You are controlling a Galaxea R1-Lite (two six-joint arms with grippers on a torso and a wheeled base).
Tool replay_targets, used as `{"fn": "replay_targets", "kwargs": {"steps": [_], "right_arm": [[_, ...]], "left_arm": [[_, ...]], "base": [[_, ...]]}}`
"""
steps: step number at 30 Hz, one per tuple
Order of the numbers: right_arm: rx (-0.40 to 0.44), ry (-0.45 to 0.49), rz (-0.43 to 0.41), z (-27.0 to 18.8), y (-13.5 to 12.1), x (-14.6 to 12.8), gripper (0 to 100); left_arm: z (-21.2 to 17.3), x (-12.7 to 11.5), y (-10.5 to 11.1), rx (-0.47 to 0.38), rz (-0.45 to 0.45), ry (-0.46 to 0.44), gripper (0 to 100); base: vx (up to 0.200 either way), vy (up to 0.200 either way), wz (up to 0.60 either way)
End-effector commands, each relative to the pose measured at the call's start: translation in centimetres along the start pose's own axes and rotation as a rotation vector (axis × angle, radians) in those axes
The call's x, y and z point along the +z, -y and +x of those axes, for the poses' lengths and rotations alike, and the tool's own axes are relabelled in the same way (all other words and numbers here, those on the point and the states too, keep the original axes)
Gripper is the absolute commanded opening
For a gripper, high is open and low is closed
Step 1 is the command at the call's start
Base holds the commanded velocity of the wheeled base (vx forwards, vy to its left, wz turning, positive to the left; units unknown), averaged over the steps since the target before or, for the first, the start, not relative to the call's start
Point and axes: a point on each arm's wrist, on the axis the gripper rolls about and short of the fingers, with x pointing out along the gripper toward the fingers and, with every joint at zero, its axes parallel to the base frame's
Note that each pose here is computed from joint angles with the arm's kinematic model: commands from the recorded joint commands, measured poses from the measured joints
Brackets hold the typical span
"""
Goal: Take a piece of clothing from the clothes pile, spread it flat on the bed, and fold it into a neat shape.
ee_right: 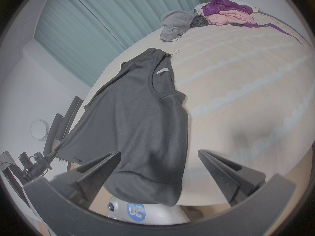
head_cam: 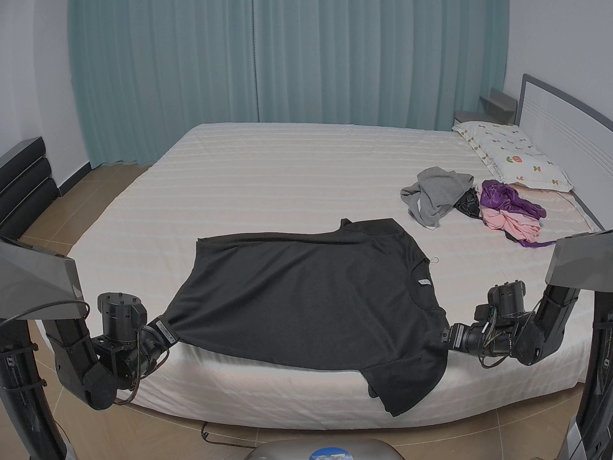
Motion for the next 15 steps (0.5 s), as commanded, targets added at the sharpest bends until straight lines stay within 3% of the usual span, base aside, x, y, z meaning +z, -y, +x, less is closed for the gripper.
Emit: {"fn": "replay_targets", "kwargs": {"steps": [1,2,8,15], "right_arm": [[-0.013,-0.007,0.007,1.6,0.5,0.1,100],[-0.014,-0.008,0.007,1.9,0.5,0.1,0],[-0.003,0.016,0.016,1.9,0.3,0.7,0],[0.018,0.100,0.102,-0.2,0.3,2.8,0]], "left_arm": [[0.1,-0.1,-0.2,0.007,0.000,-0.004,0],[0.1,-0.1,-0.2,0.007,0.000,-0.004,0],[0.0,0.1,-0.3,0.013,0.003,0.000,0],[-0.7,-0.1,-0.9,0.032,0.060,-0.015,0]], "base": [[0.000,0.000,0.00],[0.000,0.000,0.00],[0.000,0.000,0.00],[0.000,0.000,0.00]]}}
